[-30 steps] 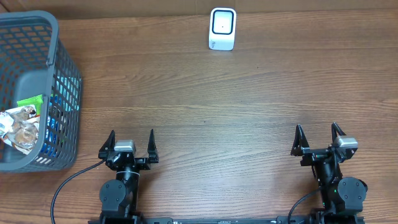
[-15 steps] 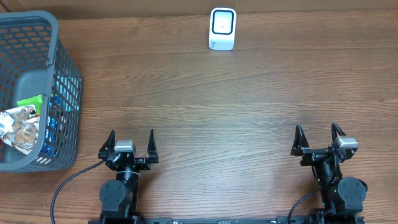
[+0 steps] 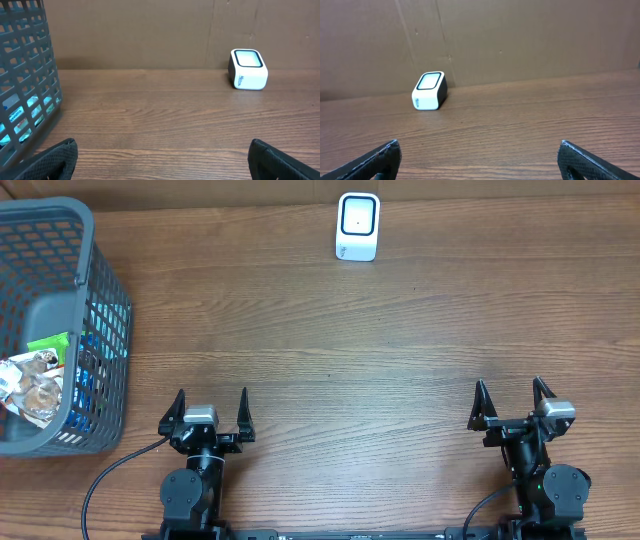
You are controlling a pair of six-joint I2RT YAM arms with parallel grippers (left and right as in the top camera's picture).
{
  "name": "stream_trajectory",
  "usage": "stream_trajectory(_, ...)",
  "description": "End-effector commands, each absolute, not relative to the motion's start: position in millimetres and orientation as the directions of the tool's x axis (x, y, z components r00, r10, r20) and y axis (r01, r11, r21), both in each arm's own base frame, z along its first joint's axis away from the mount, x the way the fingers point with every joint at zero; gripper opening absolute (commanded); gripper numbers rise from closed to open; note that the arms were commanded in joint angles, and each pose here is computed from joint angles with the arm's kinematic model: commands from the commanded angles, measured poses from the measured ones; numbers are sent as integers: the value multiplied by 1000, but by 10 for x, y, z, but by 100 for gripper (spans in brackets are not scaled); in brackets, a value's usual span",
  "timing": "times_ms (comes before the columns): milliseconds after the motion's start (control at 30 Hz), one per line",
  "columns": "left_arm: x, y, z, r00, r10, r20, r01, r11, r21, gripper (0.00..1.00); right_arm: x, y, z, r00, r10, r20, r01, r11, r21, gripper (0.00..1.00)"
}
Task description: Scan the item barcode
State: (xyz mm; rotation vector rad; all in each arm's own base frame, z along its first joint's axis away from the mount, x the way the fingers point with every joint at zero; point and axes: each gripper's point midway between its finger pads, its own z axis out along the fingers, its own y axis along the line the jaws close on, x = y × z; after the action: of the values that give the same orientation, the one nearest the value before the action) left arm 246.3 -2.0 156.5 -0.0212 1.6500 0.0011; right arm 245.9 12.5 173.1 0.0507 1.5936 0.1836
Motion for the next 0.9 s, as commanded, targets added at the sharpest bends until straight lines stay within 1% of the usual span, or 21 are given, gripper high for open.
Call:
stream_trajectory(0,2461,-43,1572,-71,4,-997,0,1000,4,100,2459,125,1718,-28,147,-989,-81,986,149,100)
stream_trajectory(767,2461,-29,1574,-71,12,-997,-8,1000,13,100,2459,123,1718,-28,147,-989,-80,986,149,100)
stream_trajectory(867,2463,-25,1595,-62,11,-998,-10,1000,12,100,2462,85,1744,-14,147,-989,-60,987,148,100)
